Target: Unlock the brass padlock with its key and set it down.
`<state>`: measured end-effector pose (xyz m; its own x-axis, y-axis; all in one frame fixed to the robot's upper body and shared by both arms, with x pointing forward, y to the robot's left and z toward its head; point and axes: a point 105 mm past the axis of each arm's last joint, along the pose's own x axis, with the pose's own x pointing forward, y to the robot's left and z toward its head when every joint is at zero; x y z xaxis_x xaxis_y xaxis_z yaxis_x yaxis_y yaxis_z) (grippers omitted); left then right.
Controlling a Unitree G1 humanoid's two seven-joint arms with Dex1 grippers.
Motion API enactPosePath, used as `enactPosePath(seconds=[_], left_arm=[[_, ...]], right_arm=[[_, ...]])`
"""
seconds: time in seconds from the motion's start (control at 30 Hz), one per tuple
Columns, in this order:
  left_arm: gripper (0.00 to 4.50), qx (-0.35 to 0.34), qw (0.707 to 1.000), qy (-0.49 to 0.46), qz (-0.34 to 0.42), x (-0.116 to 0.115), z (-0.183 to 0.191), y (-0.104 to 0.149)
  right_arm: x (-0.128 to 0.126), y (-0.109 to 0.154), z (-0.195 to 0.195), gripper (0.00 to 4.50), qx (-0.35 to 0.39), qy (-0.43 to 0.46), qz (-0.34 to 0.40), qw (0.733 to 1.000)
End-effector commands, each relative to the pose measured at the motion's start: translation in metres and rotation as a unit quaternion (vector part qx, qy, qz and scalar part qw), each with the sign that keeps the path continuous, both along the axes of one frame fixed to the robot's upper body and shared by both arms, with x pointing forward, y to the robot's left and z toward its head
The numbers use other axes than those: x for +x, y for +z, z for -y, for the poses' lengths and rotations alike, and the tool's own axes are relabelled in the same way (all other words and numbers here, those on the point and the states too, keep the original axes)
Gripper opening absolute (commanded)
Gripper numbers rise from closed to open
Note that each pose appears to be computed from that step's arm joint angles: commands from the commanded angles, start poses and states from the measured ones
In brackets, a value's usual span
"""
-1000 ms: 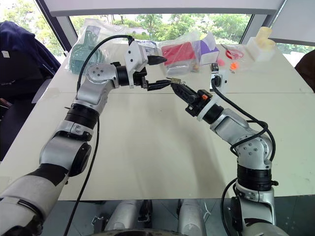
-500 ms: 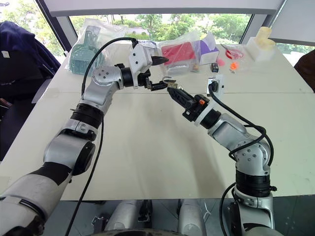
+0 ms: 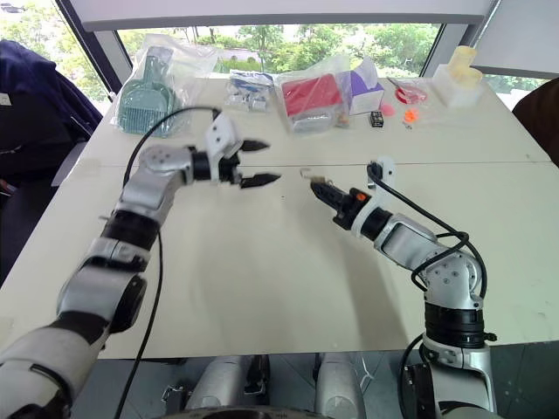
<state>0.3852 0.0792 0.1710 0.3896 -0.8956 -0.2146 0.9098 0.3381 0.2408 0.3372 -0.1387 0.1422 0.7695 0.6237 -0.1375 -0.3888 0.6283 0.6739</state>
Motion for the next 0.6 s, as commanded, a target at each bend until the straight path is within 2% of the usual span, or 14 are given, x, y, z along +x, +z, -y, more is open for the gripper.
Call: enactPosePath(seconds=[0.03,0.13,0.2,0.27,0.3,0.43,0.5,0.53,0.6], left_arm=[[3.92,-0.027,0.998,-0.052,-0.022,-0.03,0.008,0.024],[3.92,-0.022,0.993,-0.087,-0.075,-0.064,0.005,0.012],[3.92,-0.017,0.992,-0.091,-0.089,-0.075,0.004,0.008],[3.95,-0.021,0.993,-0.077,-0.092,-0.076,0.003,0.008],[3.95,-0.022,0.993,-0.07,-0.094,-0.076,0.002,0.008],[3.95,-0.023,0.994,-0.058,-0.095,-0.075,-0.002,0.007],[3.95,-0.026,0.994,-0.054,-0.097,-0.075,-0.003,0.007],[3.95,-0.03,0.994,-0.048,-0.098,-0.074,-0.004,0.007],[3.95,-0.033,0.994,-0.042,-0.1,-0.073,-0.006,0.006]], right_arm=[[0.007,-0.004,0.006,0.1,0.001,0.013,-0.031,0.999],[0.02,-0.021,0.006,0.1,-0.02,0.032,-0.082,0.996],[0.027,-0.028,0.009,0.1,-0.028,0.034,-0.109,0.993],[0.033,-0.032,0.014,1.06,-0.047,0.036,-0.114,0.992],[0.035,-0.033,0.016,1.38,-0.064,0.039,-0.106,0.992],[0.036,-0.028,0.027,3.55,-0.129,0.058,-0.071,0.987],[0.031,-0.026,0.038,4.46,-0.189,0.065,-0.04,0.979],[0.024,-0.022,0.055,4.46,-0.253,0.063,-0.011,0.965],[0.011,-0.016,0.072,4.46,-0.331,0.069,0.024,0.941]])
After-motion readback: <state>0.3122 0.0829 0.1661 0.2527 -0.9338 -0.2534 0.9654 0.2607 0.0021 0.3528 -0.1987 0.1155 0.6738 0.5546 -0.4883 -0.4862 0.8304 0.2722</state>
